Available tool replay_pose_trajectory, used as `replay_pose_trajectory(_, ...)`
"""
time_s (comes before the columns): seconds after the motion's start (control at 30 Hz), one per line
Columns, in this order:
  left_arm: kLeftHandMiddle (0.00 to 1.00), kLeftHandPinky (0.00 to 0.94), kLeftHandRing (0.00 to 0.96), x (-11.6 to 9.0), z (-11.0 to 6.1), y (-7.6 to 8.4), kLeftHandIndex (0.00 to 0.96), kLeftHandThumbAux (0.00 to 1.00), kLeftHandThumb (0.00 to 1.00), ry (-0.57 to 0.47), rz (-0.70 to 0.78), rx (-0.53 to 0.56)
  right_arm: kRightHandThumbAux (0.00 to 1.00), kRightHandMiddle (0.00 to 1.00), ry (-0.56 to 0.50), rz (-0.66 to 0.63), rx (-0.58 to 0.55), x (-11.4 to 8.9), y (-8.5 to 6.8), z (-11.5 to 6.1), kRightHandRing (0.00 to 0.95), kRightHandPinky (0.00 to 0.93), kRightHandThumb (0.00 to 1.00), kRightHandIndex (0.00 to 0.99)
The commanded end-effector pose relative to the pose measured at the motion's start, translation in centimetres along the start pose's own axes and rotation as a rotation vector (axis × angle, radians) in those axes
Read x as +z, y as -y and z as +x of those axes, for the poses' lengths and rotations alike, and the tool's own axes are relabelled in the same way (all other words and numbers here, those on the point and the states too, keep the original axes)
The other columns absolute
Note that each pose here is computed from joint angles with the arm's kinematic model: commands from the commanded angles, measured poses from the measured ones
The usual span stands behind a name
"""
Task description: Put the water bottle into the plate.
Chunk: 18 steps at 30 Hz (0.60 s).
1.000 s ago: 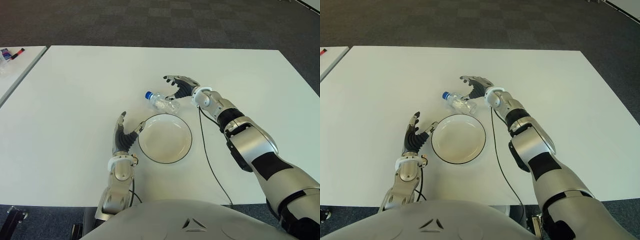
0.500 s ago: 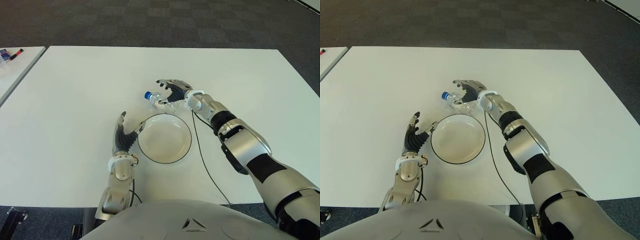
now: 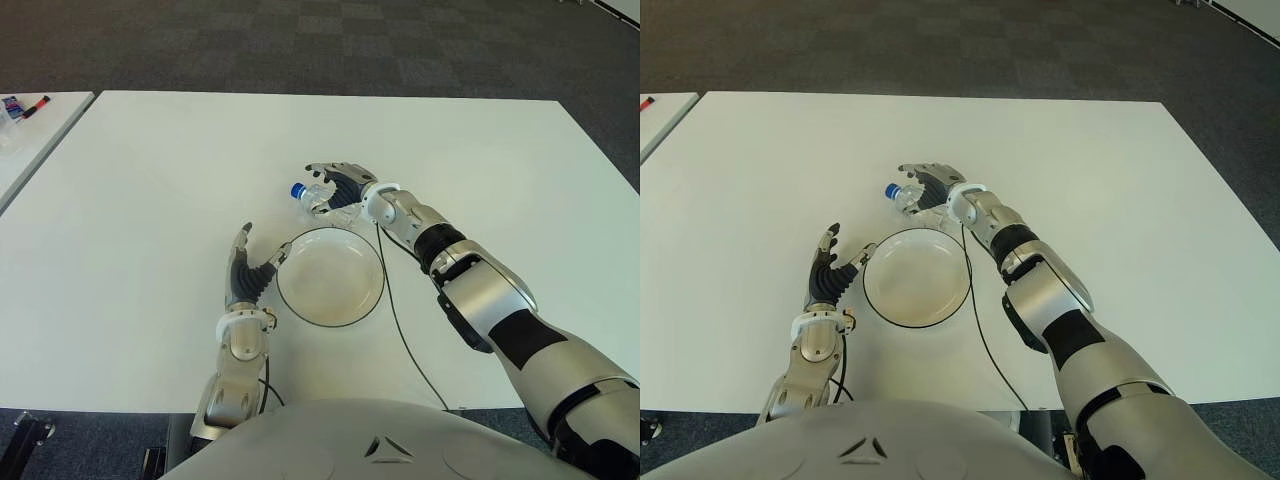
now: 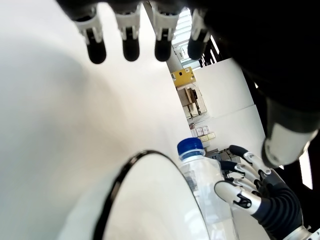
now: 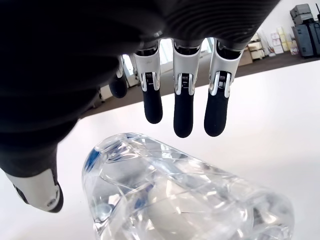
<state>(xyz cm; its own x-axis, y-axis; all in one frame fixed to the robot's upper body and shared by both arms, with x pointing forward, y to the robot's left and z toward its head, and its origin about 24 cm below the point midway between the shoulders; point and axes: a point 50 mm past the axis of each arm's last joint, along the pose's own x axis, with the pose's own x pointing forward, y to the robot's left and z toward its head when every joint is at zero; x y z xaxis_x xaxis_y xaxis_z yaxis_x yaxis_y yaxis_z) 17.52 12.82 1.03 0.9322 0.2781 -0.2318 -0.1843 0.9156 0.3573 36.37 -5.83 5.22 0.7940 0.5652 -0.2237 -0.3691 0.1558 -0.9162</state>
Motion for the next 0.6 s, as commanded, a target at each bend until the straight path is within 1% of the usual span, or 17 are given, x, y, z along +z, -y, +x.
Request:
replay_pose_trajectory(0.03,0.056,0.088,0.060,0.35,-0.09,1.02,0.043,0.568,0.147,-0.015,-0.030,-0.009,0.619,0.210,-0.023,-0.011,0.017,-0.27,-0.75,-0.16,0.270,0.319,0.268,0.033)
replay_pose_trajectory(0.6,0.063,0.093,0.066,0.38,-0.17,1.03,0.044,0.578,0.148,-0.014,-0.027,-0.001,0.650,0.204,-0.027,-0.003,0.018,-0.29,-0.84,-0.17,0.260,0.312,0.258,0.022)
